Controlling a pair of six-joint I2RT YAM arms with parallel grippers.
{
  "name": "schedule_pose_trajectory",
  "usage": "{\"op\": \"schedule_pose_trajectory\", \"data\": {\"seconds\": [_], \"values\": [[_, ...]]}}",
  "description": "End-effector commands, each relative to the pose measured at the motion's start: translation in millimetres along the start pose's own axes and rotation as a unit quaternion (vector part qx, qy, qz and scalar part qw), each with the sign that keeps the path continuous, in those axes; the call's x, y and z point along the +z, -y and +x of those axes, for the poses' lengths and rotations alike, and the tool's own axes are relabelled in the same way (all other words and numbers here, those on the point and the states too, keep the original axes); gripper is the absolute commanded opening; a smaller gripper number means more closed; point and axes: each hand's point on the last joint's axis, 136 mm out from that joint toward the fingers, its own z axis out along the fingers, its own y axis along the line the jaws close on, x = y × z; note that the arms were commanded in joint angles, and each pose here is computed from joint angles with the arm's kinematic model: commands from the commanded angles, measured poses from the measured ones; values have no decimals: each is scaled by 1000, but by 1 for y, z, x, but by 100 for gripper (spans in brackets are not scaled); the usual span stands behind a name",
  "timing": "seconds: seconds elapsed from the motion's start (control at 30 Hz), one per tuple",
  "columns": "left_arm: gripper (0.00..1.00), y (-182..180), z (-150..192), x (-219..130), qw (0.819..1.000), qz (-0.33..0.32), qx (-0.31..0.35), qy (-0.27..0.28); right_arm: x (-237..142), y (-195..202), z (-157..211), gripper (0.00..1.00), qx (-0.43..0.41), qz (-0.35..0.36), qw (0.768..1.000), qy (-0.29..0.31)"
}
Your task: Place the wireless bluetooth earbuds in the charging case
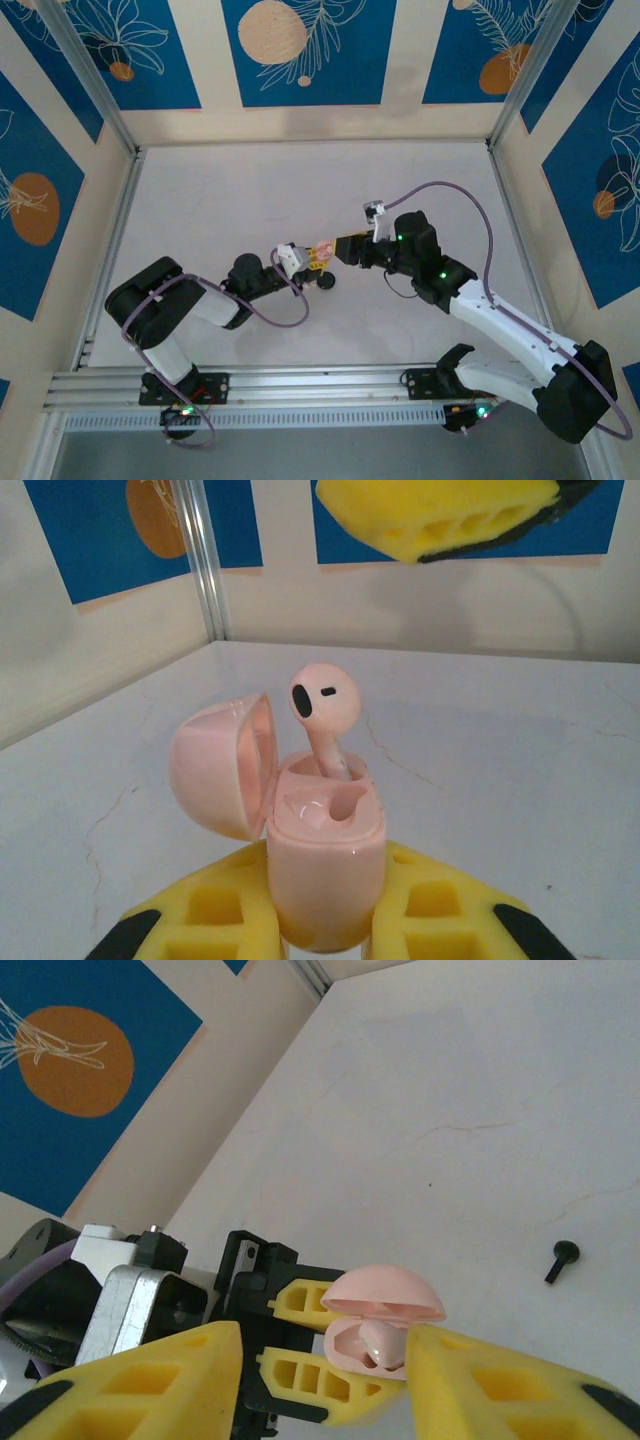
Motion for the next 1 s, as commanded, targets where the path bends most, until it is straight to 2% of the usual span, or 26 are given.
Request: {"op": "schedule_pose_trajectory", "data": {"seconds": [0.0, 0.37, 0.97], "values": [[13, 6, -20, -2, 999, 9, 14, 34, -1, -7, 1, 42, 0, -22, 1000, -22], [13, 6, -20, -1, 999, 9, 14, 33, 16, 0, 9, 38, 9, -26, 998, -58], [13, 6, -22, 0, 999, 12, 14, 36, 22, 4, 6, 30, 8, -27, 998, -61]]}}
